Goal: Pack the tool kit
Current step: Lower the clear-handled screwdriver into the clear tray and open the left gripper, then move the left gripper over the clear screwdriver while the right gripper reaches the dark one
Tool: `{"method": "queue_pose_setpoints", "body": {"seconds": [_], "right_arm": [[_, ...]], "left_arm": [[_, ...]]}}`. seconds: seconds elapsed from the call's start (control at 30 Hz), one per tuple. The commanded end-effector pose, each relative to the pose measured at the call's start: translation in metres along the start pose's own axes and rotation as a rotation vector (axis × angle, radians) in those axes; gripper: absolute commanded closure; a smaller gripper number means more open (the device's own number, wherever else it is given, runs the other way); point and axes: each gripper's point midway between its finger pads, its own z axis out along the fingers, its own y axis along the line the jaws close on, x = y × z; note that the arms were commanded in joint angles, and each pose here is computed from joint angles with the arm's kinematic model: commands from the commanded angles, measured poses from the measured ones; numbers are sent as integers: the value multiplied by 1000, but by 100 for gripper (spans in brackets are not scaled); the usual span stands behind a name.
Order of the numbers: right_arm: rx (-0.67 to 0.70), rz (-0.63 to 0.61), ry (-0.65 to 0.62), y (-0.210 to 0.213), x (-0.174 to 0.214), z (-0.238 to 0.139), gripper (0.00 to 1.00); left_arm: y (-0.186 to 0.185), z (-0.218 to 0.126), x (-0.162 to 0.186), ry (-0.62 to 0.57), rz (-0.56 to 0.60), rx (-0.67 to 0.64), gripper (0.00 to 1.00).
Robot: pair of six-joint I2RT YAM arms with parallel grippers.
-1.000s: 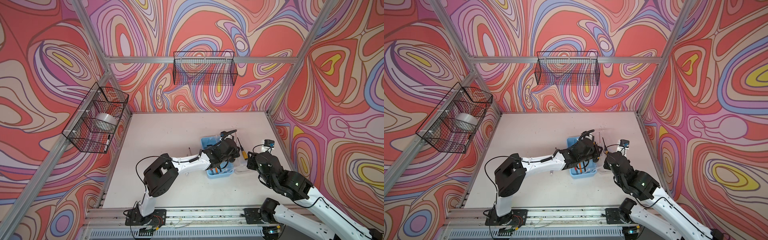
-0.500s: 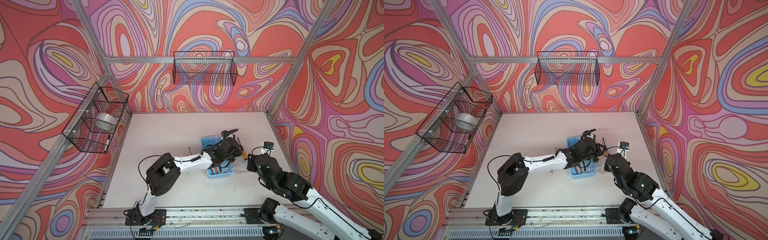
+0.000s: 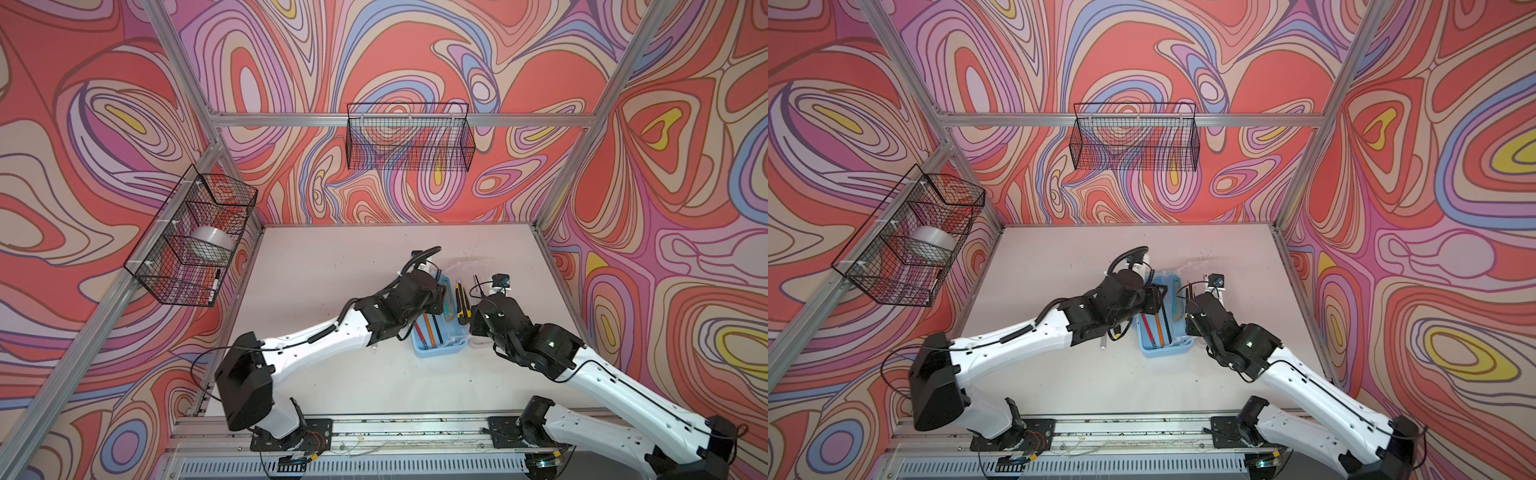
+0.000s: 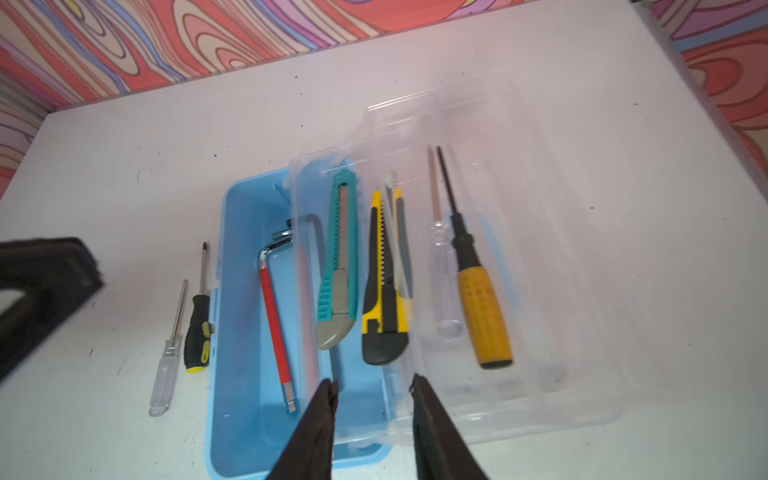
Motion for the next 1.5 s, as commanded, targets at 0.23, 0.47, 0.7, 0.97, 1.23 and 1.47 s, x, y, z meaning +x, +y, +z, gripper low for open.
{"method": "queue_pose_setpoints", "body": {"seconds": [0.23,0.47,0.7,0.97,1.23,1.47], "right_arm": [[-220,-117,70,132,17,42,61],[-245,-189,186,181,52,88,57],[-196,-214,252,197,82,133,60],[-133,-230,321,199,106,160,62],[-31,-258,335,187,110,172,64],[20,-267,348,178,116,177,64]], "left_arm": [[156,-51,53,171,-67,-273,59],[182,-46,82,200,-135,-265,59],[197,-30,103,204,-289,-185,61],[203,-28,105,193,-322,-165,62],[207,-30,105,182,-332,-166,64],[217,-32,123,208,-339,-197,65]]}}
